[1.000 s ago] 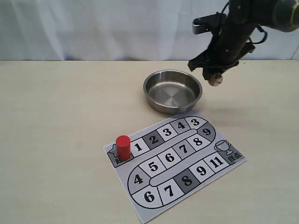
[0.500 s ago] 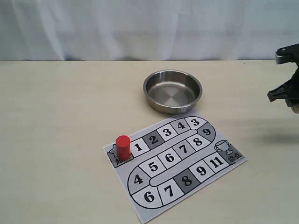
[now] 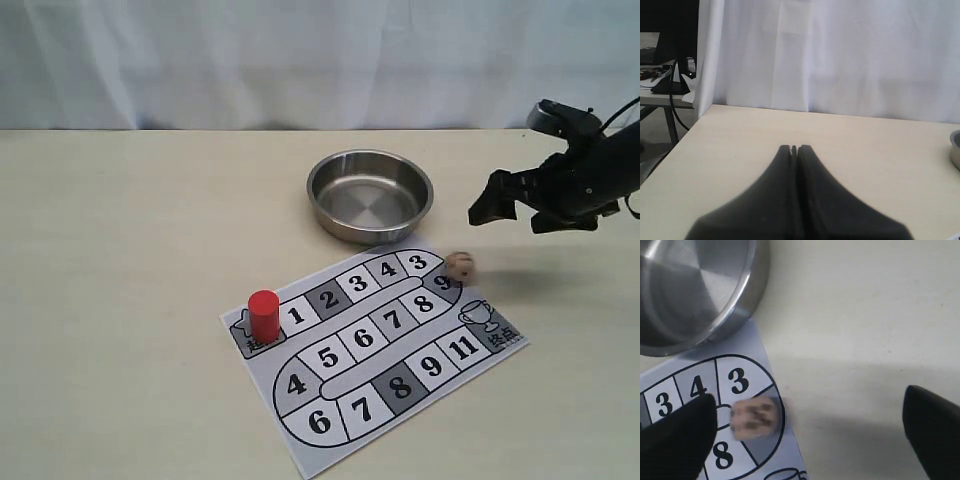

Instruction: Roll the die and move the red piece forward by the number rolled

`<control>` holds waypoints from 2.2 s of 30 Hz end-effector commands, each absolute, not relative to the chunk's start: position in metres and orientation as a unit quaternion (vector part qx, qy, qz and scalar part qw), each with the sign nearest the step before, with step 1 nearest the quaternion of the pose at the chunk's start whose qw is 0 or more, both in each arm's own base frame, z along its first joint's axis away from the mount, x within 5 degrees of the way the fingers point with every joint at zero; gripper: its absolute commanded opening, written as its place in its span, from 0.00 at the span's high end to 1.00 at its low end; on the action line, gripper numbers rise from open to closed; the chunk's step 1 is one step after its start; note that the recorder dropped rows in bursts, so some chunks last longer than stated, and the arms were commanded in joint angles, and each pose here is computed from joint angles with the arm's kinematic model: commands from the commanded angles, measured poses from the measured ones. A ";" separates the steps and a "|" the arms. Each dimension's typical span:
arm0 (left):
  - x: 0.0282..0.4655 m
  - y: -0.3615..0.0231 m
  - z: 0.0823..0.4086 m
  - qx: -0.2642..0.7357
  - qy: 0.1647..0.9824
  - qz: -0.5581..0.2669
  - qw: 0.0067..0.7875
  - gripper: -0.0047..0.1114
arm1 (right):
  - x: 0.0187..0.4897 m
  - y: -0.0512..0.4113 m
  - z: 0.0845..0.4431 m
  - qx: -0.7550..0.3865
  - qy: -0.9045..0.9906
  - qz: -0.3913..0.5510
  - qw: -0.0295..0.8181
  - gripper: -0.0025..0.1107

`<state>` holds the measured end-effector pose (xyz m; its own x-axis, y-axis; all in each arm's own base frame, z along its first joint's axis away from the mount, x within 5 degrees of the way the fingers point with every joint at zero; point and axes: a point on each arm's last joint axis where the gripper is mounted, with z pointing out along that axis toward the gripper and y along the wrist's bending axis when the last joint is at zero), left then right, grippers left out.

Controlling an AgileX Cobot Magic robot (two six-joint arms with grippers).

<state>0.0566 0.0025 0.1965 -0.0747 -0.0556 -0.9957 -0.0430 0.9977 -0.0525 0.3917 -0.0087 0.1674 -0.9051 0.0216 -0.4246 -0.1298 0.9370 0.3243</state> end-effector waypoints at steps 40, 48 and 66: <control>0.056 0.002 0.200 -0.031 0.726 -0.009 0.687 0.96 | 0.371 -0.012 0.169 -0.106 0.981 0.105 0.121 0.42; 0.056 0.002 0.200 -0.031 0.726 -0.009 0.687 0.96 | 0.345 0.011 0.214 -0.153 0.978 0.113 0.087 0.94; 0.056 0.002 0.200 -0.031 0.726 -0.009 0.687 0.96 | 0.268 0.156 0.229 -0.351 0.923 0.128 0.094 0.94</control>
<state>0.0566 0.0025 0.1965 -0.0747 -0.0556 -0.9957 -0.0430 0.9977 -0.0525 0.2793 0.1431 0.2363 -0.7600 -0.5969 -0.2571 -0.6448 0.7421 0.1830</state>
